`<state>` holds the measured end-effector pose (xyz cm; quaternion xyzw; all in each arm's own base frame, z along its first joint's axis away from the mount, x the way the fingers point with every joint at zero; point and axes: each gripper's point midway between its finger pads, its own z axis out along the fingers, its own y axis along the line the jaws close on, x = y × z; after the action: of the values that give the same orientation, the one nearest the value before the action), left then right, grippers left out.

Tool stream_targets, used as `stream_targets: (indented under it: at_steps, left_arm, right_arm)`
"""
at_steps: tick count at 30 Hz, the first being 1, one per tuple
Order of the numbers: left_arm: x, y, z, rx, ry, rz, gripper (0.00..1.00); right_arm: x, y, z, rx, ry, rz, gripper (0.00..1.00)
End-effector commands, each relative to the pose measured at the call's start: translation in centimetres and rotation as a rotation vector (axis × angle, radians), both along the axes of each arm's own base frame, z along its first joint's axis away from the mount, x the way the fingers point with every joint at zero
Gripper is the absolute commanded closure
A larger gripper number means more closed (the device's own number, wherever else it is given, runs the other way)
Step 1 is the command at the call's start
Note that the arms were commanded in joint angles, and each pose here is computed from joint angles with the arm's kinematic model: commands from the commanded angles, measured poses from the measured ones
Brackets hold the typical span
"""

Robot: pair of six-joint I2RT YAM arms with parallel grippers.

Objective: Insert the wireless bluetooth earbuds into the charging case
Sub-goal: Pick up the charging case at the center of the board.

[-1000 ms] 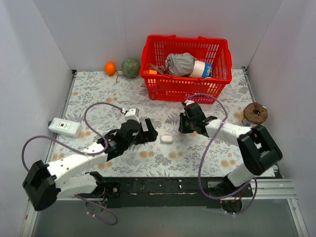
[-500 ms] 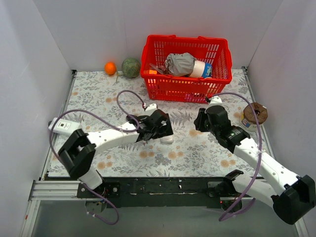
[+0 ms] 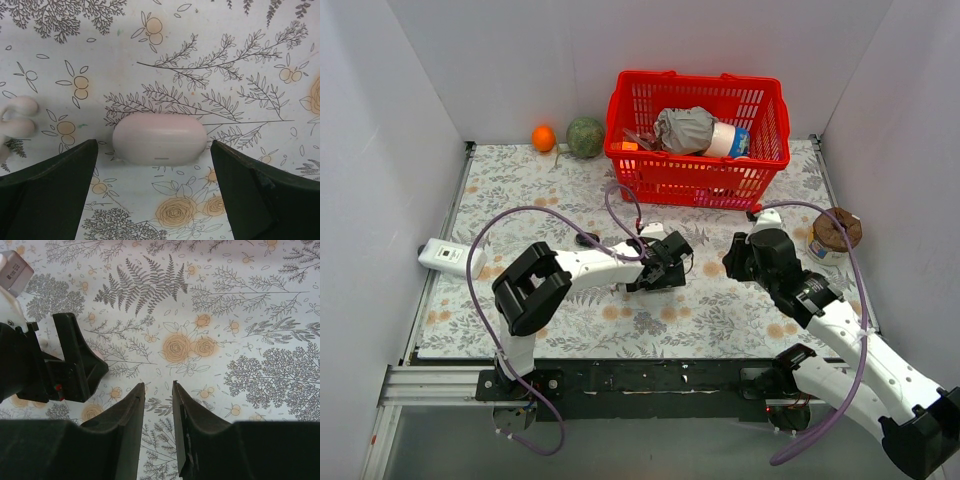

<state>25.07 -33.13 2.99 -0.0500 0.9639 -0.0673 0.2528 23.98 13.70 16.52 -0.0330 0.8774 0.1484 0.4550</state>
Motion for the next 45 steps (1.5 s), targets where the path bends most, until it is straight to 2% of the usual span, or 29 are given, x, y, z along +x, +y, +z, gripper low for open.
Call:
stream_targets:
  at_steps: [1,21,31,40,42,45]
  left_arm:
    - [0.7,0.8,0.1,0.051,-0.017,0.032,0.02]
    - [0.8,1.4,-0.1,0.160,-0.039,-0.068,0.02]
    - [1.0,0.5,-0.5,0.176,-0.057,-0.143,0.02]
    - [0.6,0.6,-1.2,0.174,-0.042,-0.149,0.02]
    - [0.5,0.7,-1.5,0.178,-0.038,-0.153,0.03]
    - [0.5,0.7,-1.7,0.182,-0.036,-0.153,0.11]
  right_arm:
    - [-0.5,-0.2,-0.2,0.004,-0.009,0.011,0.64]
    - [-0.7,-0.3,-0.5,0.005,-0.006,0.017,0.64]
    - [-0.8,-0.3,-0.8,0.002,0.004,0.017,0.64]
    - [-1.0,-0.4,-1.1,0.000,0.008,0.015,0.64]
    - [-1.0,-0.4,-1.2,0.002,0.010,0.016,0.64]
    - [-1.1,-0.5,-1.3,0.001,0.010,0.014,0.64]
